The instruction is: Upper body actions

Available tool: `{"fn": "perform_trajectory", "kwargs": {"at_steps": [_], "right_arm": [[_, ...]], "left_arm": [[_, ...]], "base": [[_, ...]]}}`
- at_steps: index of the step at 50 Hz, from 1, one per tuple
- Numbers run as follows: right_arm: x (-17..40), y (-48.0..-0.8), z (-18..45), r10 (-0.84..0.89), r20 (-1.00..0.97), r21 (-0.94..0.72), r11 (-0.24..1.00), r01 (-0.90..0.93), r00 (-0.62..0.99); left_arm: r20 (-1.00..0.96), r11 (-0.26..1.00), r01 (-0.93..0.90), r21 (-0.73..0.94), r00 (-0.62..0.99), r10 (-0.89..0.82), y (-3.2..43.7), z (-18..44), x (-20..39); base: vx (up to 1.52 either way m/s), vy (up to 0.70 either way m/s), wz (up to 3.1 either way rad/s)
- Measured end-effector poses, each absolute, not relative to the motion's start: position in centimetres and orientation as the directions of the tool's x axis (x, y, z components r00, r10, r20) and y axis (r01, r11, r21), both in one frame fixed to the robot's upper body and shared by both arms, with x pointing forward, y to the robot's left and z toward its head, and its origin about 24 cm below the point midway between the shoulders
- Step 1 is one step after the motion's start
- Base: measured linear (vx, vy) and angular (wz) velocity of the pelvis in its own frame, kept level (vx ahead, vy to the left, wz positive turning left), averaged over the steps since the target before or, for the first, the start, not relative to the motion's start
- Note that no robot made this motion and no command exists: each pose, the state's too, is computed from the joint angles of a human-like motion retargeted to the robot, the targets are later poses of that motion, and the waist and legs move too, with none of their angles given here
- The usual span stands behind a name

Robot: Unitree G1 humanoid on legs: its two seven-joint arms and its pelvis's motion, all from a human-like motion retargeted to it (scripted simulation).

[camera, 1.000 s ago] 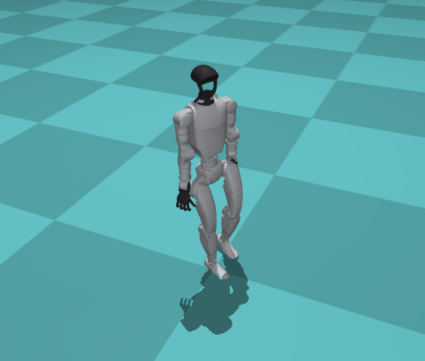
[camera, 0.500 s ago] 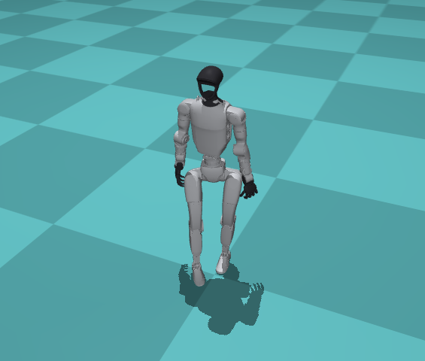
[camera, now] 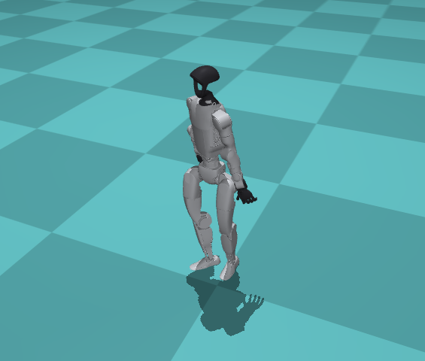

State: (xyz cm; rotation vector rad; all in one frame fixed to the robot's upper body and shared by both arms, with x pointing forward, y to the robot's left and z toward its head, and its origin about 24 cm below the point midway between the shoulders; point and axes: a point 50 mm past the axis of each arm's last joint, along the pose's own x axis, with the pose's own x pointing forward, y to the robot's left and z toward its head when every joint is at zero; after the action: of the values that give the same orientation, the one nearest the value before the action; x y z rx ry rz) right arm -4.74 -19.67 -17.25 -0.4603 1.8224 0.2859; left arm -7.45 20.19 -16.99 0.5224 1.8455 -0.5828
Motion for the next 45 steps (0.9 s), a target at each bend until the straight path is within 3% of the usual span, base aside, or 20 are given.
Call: {"fn": "perform_trajectory", "kwargs": {"at_steps": [5,8,17,24,31,35,39,42,45], "right_arm": [[-0.2,-20.6,-17.4,-0.275,-0.958,-0.158,0.743,-0.65,-0.082],[2.2,-20.7,-17.5,-0.254,-0.967,-0.182,0.71,-0.68,-0.007],[7.0,-20.0,-17.3,-0.173,-0.976,-0.219,0.784,-0.581,0.134],[5.9,-19.7,-17.4,-0.176,-0.981,-0.194,0.808,-0.557,0.088],[1.2,-20.5,-17.5,-0.208,-0.977,-0.144,0.824,-0.548,-0.056],[-1.5,-20.8,-17.3,-0.232,-0.96,-0.117,0.84,-0.53,-0.155],[-4.2,-20.6,-17.1,-0.215,-0.947,-0.078,0.874,-0.479,-0.239],[-5.9,-20.3,-17.0,-0.195,-0.938,-0.049,0.893,-0.447,-0.286],[-7.0,-20.2,-16.8,-0.186,-0.929,-0.028,0.896,-0.443,-0.319]], "left_arm": [[-0.913,0.741,0.607,-0.286,-0.409,-0.018,19.3,-16.7,-9.3],[-0.877,0.69,0.605,-0.397,-0.473,-0.089,18.9,-16.5,-9.9],[-0.745,0.428,0.644,-0.634,-0.658,-0.113,19.1,-15.7,-11.2],[-0.648,0.261,0.631,-0.731,-0.761,0.023,20.5,-14.9,-12.4],[-0.618,0.171,0.652,-0.739,-0.756,0.216,24.0,-14.5,-11.2],[-0.652,0.219,0.733,-0.645,-0.676,0.342,26.3,-14.4,-9.9],[-0.797,0.424,0.846,-0.324,-0.486,0.36,26.8,-15.0,-8.3],[-0.894,0.627,0.77,-0.121,-0.359,0.268,25.2,-16.0,-6.9],[-0.961,0.818,0.574,-0.051,-0.25,0.116,22.4,-17.1,-5.1]], "base": [[-0.08,-0.18,-3.69],[-0.05,-0.12,-1.46],[0.0,-0.04,-1.74],[0.0,0.0,-0.76],[-0.04,0.01,-0.78],[-0.07,0.0,-0.43],[-0.09,-0.02,-0.21],[-0.05,-0.04,-0.28],[0.0,-0.02,-0.12]]}}
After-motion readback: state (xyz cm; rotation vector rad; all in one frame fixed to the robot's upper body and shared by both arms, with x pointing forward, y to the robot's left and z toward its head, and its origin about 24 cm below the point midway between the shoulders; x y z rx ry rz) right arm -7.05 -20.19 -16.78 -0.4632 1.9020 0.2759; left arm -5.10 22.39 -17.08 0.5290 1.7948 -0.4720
